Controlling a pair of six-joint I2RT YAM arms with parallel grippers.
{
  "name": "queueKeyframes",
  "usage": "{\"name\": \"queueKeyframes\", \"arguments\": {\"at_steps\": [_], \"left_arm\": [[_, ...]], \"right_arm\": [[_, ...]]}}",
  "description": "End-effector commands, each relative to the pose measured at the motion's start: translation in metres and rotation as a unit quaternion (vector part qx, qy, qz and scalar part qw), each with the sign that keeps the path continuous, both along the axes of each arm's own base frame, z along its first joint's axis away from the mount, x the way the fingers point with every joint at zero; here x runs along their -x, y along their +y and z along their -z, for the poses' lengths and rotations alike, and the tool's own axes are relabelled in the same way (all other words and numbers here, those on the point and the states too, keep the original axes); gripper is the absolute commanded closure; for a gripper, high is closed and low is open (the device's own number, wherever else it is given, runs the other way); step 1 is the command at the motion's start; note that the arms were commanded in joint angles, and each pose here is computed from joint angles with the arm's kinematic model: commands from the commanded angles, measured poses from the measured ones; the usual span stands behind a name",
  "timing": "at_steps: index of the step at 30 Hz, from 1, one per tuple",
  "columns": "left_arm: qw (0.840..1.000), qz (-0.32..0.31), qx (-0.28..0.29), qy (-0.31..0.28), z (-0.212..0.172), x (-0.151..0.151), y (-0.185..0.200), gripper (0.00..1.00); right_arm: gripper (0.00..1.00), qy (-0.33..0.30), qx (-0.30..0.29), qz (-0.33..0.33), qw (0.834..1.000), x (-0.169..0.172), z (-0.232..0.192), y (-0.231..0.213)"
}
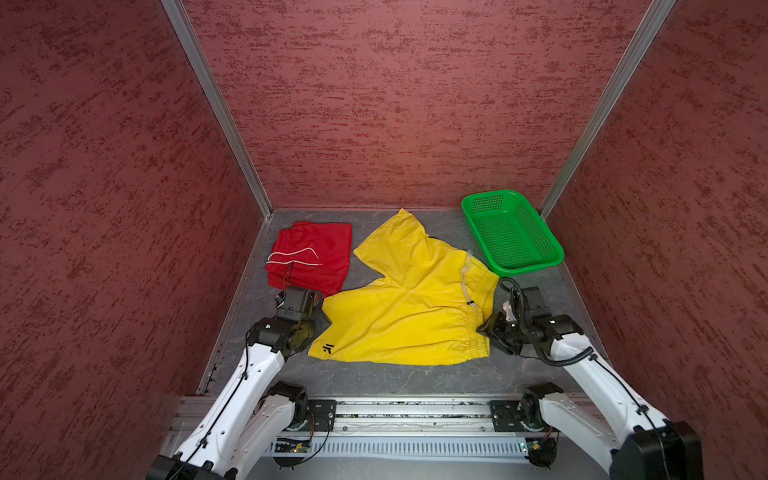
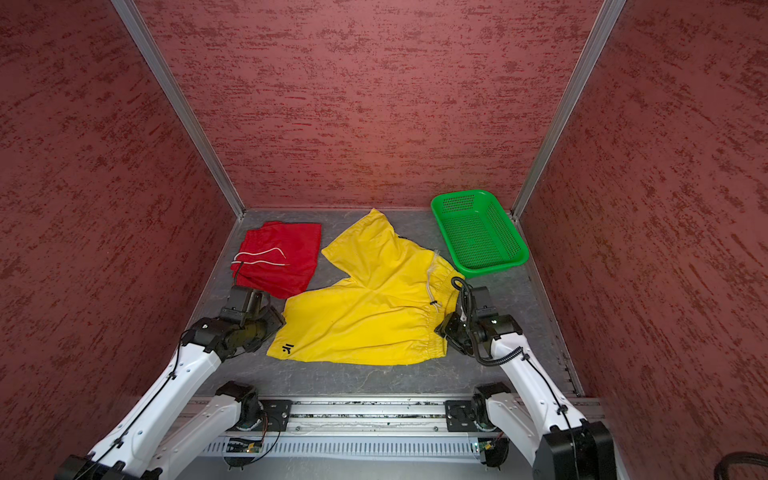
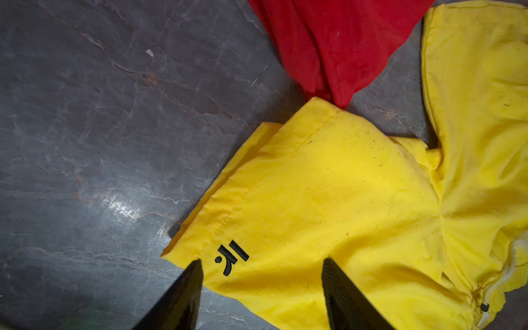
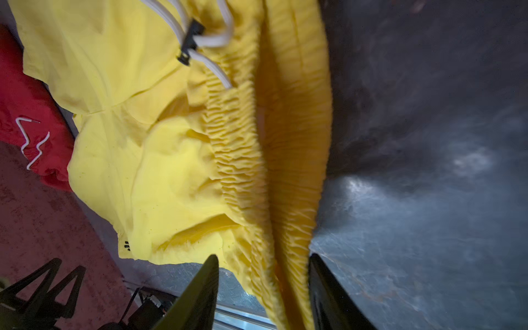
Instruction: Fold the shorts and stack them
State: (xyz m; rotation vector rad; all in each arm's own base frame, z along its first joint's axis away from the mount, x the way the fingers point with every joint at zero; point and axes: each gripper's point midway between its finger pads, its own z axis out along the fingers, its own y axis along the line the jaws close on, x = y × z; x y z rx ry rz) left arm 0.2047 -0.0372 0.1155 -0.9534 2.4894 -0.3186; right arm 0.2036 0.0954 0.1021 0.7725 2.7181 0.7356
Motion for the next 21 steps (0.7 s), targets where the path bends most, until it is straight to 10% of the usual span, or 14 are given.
{"name": "queueKeyframes", "arguments": {"at_steps": [1,14,21], "left_arm": [[0.997,0.045,0.0,-0.061,-0.031,-0.02,-0.01,0.26],[0.986,0.13,0.025,-0.102,-0.034,-0.068,-0.053,0.26],[0.987,0.124,0.021,-0.103,-0.029,-0.068,-0.05,0.26]], "right_arm": [[0.47,-0.039,0.091,0.005,0.995,-0.016,-0.037,-0.028],[0.36,-0.156,0.339,-0.08,0.924,-0.19,-0.079,-0.067],[0.36,-0.145,0.296,-0.115,0.937,-0.254,-0.038,-0.051]]}}
